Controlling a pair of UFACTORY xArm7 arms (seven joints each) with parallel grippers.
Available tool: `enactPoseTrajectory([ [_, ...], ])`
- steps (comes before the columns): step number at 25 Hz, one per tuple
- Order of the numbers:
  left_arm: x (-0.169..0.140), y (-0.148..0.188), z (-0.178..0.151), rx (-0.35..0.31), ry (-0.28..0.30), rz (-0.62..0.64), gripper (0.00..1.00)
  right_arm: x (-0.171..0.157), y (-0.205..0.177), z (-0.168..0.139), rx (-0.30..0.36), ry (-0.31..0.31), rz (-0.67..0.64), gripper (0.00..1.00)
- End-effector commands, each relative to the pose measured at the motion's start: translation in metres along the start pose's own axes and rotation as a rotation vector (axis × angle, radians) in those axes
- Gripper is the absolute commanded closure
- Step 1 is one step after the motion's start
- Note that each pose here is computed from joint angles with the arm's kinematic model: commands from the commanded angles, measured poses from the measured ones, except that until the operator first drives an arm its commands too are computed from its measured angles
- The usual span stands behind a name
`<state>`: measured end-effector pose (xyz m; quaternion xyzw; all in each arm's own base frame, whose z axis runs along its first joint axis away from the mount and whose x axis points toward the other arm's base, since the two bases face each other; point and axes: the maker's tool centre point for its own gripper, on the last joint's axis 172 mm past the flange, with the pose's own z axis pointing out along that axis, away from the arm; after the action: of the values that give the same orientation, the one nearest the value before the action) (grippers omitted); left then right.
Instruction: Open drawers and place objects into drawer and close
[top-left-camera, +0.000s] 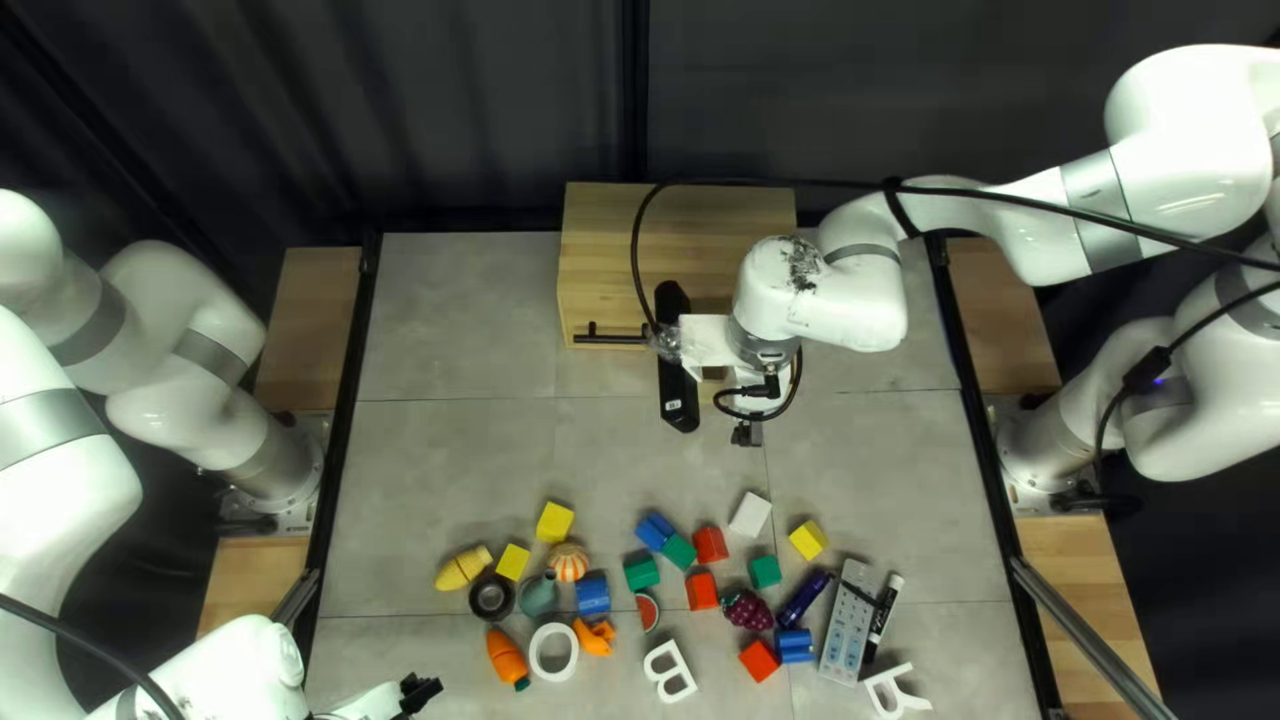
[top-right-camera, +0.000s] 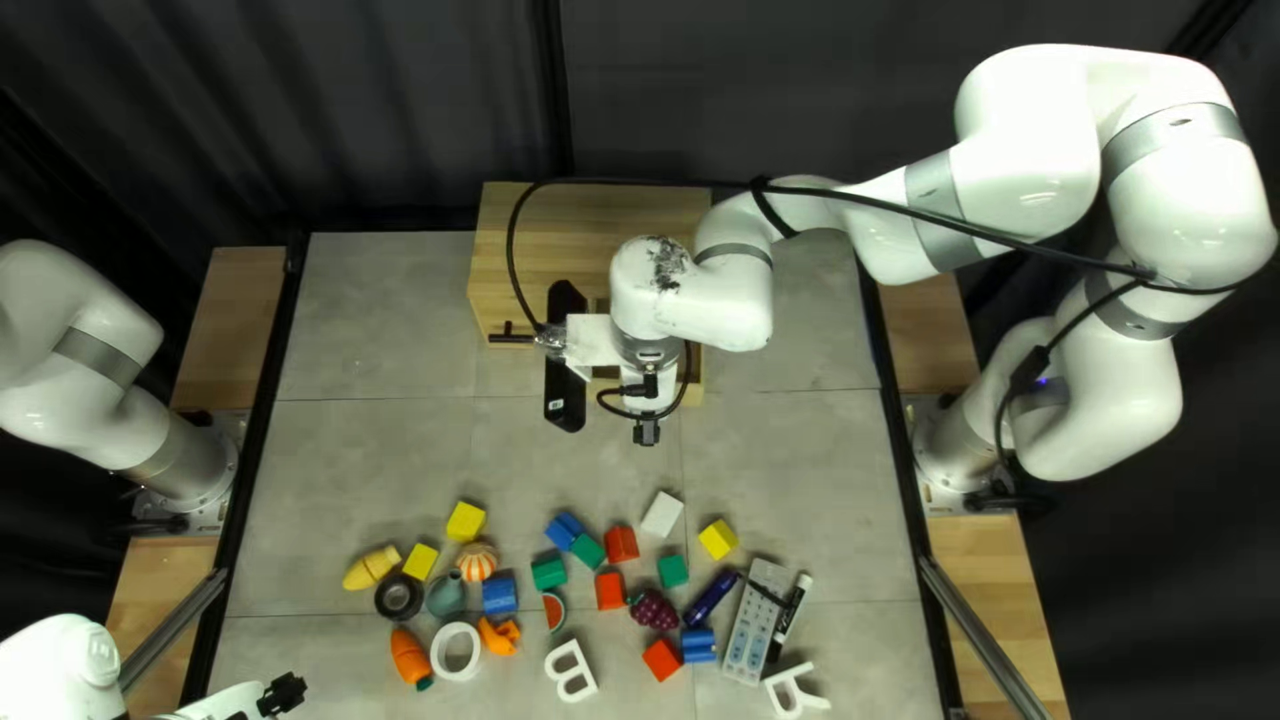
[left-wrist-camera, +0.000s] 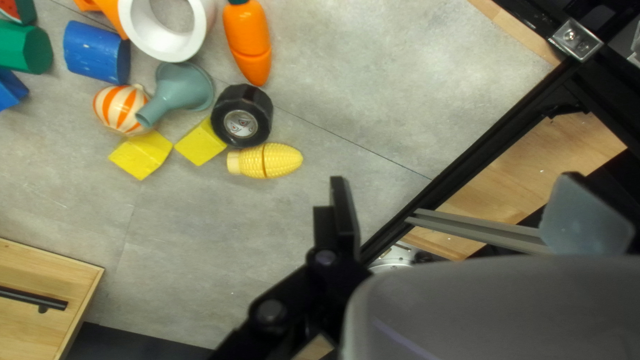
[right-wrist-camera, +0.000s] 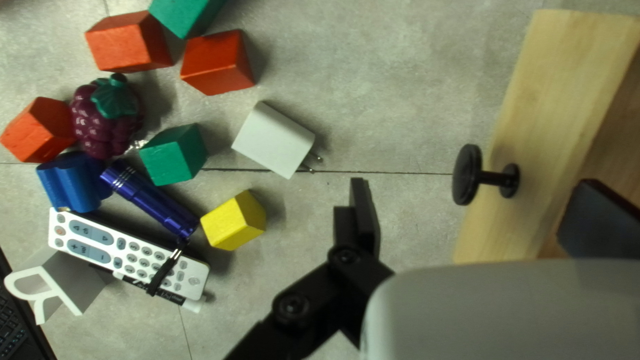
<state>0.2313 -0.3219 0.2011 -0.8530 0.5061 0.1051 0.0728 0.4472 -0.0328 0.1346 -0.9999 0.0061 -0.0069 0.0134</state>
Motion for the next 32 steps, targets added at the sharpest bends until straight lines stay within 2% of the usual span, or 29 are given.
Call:
enactPoseTrajectory([
  [1,0.0,0.0,0.0,0.0,0.0,0.0,0.0,0.001,-0.002,-0.006,-0.004,0.001,0.001,0.0],
  [17,0.0,0.0,0.0,0.0,0.0,0.0,0.0,0.003,-0.016,-0.009,-0.045,0.013,-0.058,0.0],
  [32,0.0,0.0,0.0,0.0,0.0,0.0,0.0,0.003,-0.004,-0.006,-0.053,-0.012,-0.019,0.0],
])
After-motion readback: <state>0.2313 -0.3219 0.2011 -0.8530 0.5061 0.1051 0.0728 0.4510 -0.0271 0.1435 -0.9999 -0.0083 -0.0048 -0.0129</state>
